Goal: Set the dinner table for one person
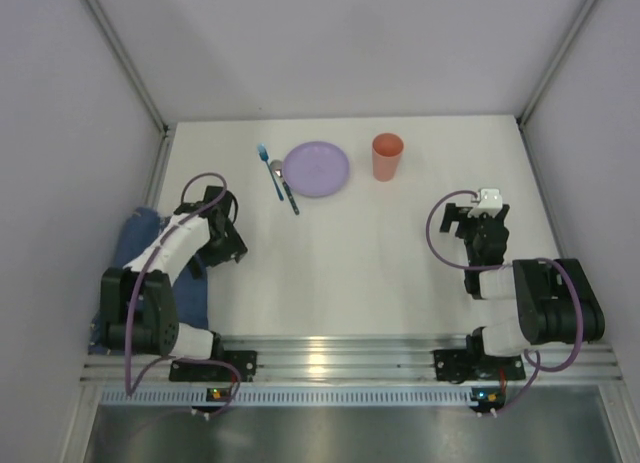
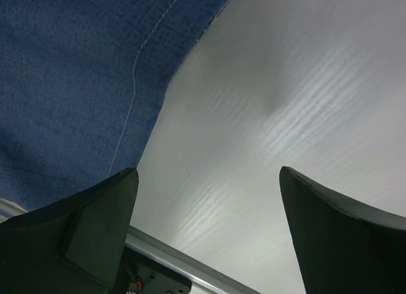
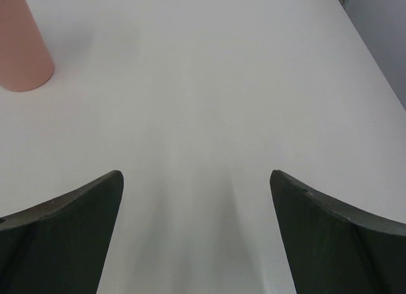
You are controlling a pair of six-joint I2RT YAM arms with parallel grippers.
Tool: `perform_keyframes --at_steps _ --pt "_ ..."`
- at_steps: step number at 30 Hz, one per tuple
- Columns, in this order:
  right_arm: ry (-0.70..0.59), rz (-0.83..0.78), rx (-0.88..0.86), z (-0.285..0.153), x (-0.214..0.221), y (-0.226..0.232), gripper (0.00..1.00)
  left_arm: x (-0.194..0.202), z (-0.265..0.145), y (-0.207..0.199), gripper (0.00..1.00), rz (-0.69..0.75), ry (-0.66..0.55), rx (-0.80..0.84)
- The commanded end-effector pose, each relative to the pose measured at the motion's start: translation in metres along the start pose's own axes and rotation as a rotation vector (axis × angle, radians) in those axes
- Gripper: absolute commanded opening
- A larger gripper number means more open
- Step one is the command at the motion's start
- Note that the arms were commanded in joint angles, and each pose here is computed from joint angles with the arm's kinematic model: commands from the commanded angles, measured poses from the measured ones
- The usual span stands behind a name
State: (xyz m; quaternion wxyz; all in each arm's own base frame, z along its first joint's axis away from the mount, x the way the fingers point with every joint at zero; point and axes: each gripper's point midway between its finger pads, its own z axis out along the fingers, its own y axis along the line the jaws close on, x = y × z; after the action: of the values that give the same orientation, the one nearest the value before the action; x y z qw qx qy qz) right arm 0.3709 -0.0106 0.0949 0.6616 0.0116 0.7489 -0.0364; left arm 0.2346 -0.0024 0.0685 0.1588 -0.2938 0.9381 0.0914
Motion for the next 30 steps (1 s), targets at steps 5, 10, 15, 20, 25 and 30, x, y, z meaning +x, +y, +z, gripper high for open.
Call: perform_keyframes --at_steps 5,10,15,20,25,30 --pt "-0.084 0.017 -0.014 0.008 -0.025 0.004 1.00 -0.031 0.038 0.027 0.98 -0.049 0.052 -0.095" --pt "-0.092 0.002 0.074 0.003 -0.030 0.000 1.00 -0.040 0.068 0.047 0.97 -0.037 0.092 -0.187" --pt "0.049 0.077 0.093 0.003 -0.056 0.006 1.00 -0.035 0.091 0.055 0.76 -0.045 0.144 -0.205" --pt "0.065 0.390 -0.099 -0.003 -0.151 0.053 1.00 -0.038 0.098 0.048 0.00 -0.043 0.165 -0.183" --pt "0.397 0.968 -0.387 -0.027 -0.132 0.123 0.99 -0.062 0.059 0.009 0.00 -0.059 0.084 -0.099" --pt "0.449 0.817 -0.375 -0.048 -0.149 0.126 0.99 -0.050 -0.009 -0.074 0.00 -0.024 0.042 0.006"
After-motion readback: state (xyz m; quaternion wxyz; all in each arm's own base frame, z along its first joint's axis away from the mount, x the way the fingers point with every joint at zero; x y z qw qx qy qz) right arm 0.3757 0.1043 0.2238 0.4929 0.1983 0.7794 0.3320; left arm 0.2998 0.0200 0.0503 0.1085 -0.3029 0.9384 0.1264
